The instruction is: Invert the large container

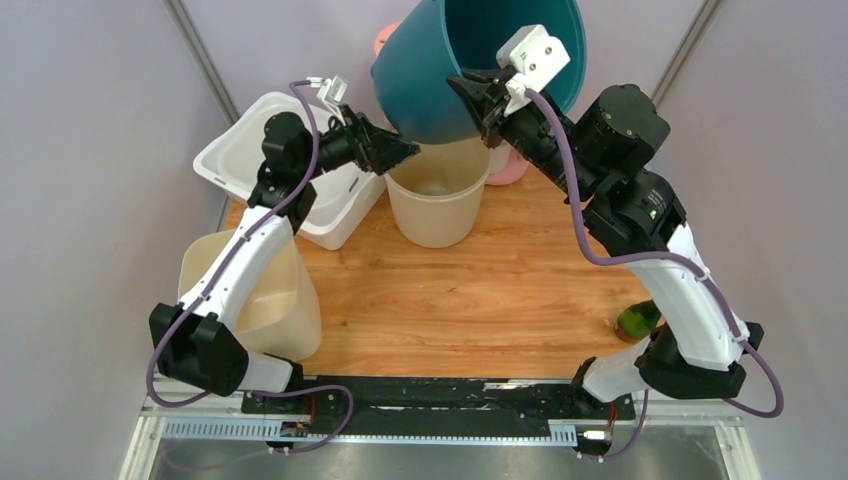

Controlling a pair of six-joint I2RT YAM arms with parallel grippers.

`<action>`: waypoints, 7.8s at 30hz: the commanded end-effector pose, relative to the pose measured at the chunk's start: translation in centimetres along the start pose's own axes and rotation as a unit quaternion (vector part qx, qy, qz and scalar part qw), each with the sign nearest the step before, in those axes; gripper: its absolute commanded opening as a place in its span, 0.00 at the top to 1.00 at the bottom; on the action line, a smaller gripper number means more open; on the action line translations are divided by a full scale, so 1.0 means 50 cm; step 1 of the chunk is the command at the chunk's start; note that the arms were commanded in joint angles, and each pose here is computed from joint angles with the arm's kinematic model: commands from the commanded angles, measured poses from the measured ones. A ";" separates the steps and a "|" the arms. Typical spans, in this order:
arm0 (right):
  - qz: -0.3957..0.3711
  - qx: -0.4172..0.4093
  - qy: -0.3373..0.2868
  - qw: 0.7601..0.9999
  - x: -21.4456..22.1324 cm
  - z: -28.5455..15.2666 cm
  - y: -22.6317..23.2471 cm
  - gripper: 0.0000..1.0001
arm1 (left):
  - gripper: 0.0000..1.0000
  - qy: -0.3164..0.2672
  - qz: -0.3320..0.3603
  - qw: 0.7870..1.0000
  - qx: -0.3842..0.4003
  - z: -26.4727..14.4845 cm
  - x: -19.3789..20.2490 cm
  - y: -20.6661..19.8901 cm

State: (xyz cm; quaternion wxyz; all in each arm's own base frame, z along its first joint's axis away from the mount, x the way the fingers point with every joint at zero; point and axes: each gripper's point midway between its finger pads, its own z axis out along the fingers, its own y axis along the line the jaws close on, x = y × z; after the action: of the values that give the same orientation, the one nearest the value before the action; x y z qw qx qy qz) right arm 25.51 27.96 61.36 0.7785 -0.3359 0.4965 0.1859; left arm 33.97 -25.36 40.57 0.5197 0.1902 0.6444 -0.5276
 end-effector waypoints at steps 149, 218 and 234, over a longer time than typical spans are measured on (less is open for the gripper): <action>0.201 0.061 0.613 0.762 0.801 -0.500 -0.106 1.00 | 0.00 0.193 0.454 0.867 0.068 -0.048 0.512 -0.053; 0.301 0.190 0.581 0.732 0.694 -0.537 -0.209 0.25 | 0.00 0.241 0.350 0.905 0.029 -0.080 0.378 -0.143; 0.363 0.164 0.624 0.672 0.758 -0.673 -0.212 0.34 | 0.00 0.253 0.323 0.910 0.061 -0.075 0.421 -0.150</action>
State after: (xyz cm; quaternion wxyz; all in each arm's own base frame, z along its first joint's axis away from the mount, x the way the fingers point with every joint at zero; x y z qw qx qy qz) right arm 27.72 -6.18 22.61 0.2200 -0.0006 0.9733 0.0650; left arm 18.18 -30.90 25.10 0.4628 0.5467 0.6326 -0.2945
